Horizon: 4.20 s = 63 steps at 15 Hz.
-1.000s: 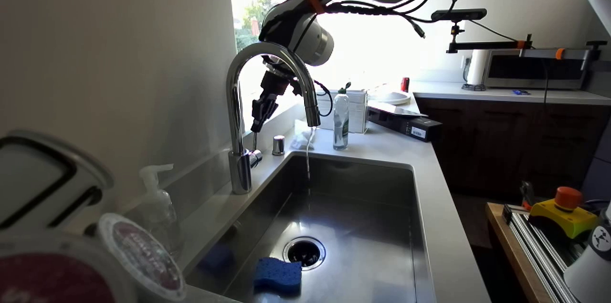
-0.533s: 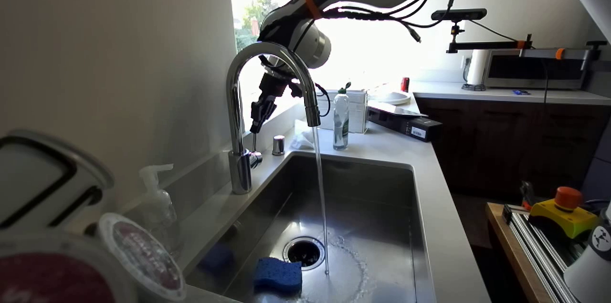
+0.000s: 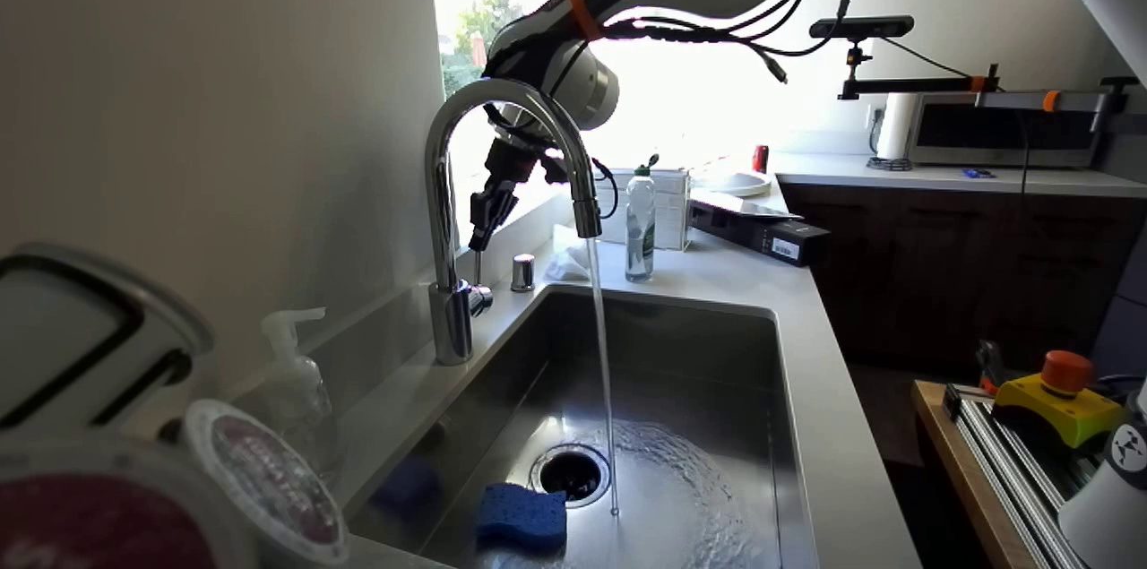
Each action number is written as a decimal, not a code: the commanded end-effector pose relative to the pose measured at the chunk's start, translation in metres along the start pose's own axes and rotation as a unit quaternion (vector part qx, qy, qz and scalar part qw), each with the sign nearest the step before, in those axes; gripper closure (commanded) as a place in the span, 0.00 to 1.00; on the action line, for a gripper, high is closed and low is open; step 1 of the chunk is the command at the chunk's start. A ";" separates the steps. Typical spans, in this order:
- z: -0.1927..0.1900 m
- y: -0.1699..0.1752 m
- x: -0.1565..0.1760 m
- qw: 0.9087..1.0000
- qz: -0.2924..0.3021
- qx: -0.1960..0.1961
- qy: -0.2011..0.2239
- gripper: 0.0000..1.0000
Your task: Push the faucet handle to the right.
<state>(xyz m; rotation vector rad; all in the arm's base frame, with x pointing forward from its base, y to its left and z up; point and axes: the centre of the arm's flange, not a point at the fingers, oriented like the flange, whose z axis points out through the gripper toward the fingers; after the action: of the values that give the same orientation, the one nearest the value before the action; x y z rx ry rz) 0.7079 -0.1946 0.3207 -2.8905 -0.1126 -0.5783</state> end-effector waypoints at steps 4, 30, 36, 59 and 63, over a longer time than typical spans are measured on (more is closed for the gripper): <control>0.011 0.005 0.010 1.000 0.004 -0.014 0.006 0.97; 0.000 0.013 0.001 0.999 -0.031 -0.014 -0.038 0.97; -0.002 0.017 0.000 0.996 -0.049 -0.015 -0.066 0.97; 0.004 0.009 0.009 0.997 -0.035 0.039 -0.053 0.44; 0.010 0.011 0.008 0.997 -0.035 0.038 -0.053 0.76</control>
<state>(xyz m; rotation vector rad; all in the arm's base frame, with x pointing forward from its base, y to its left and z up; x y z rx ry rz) 0.7116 -0.2012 0.3185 -2.8748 -0.2349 -0.4370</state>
